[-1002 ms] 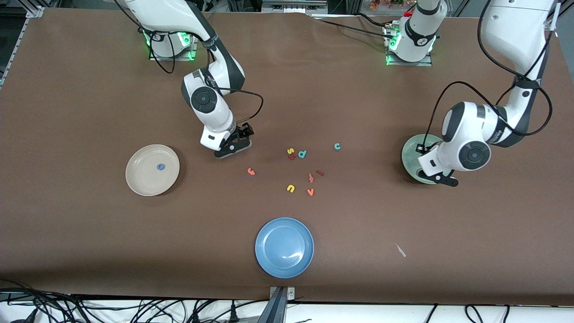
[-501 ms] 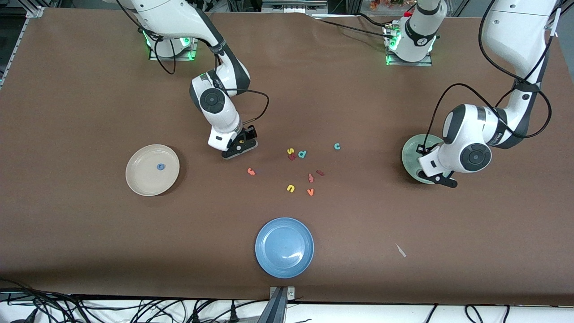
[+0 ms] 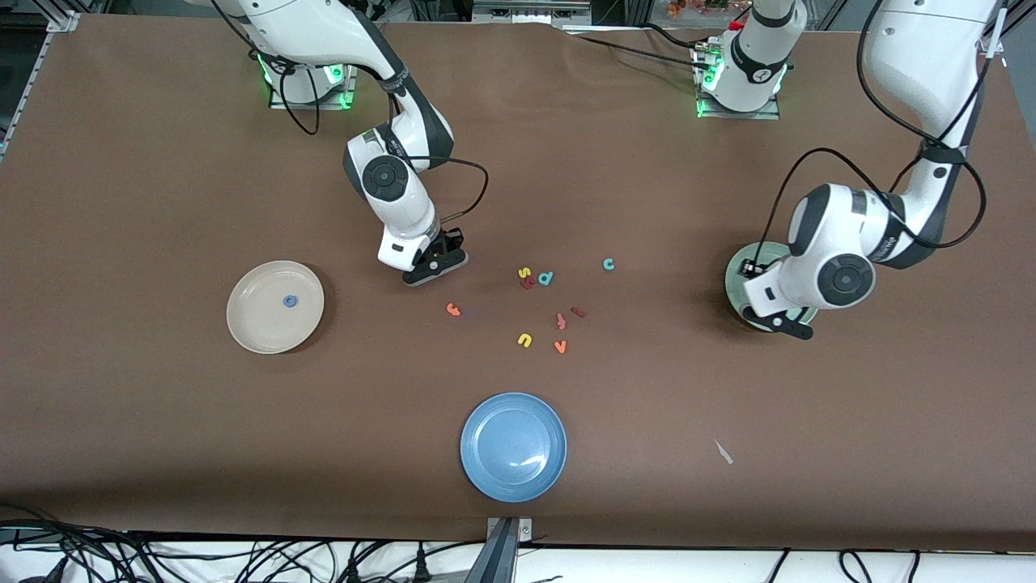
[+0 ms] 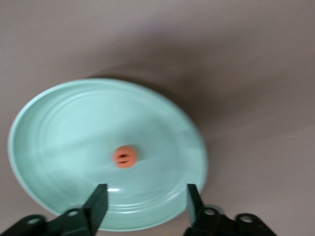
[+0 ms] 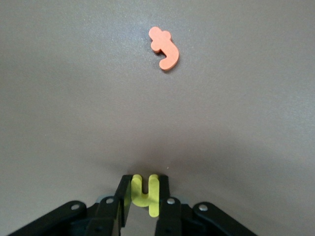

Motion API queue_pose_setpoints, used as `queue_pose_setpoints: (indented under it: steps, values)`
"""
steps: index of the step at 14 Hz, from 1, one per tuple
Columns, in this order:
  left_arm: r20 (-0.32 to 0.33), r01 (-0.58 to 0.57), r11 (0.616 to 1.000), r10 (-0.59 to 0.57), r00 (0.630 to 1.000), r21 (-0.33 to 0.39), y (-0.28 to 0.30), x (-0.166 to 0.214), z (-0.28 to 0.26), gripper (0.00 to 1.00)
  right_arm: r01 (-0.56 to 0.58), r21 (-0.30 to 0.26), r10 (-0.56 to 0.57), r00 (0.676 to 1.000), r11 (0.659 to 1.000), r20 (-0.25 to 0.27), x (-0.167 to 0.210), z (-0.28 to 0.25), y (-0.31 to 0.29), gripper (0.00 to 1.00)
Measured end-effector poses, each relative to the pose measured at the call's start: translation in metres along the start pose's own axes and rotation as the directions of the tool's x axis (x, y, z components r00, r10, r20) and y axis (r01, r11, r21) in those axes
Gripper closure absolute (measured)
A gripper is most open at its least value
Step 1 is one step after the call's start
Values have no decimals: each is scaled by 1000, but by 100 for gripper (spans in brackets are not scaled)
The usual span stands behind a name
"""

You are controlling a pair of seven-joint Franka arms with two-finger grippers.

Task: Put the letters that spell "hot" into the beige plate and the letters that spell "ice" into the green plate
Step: 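Release the orange e on the green plate while the right gripper carries the 4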

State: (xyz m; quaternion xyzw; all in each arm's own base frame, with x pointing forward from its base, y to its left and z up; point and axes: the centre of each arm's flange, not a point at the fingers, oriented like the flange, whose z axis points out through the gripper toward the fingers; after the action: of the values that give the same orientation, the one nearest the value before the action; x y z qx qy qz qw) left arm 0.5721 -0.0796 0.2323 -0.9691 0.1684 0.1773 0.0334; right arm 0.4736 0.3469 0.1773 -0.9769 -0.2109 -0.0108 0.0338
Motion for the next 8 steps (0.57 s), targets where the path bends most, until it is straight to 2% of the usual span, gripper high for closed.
queue_pose_setpoints:
  steps: [2, 4, 6, 8]
  values:
    - [-20, 66, 998, -66, 998, 0, 46, 4, -15, 2, 3, -1, -3, 1000, 1000, -1, 2, -1, 1, 74]
    - [-34, 186, 982, -186, 982, -7, 95, 6, -23, 0, 24, -21, -24, 1000, 999, 14, 12, -10, 21, 74]
    - [-43, 278, 960, -279, 959, -26, 133, 7, -27, 0, 43, -53, -41, 999, 998, 33, 24, -30, 67, 74]
    - [-65, 344, 934, -350, 934, -95, 168, 10, -32, 0, 62, -83, -58, 997, 995, 59, 26, -55, 125, 74]
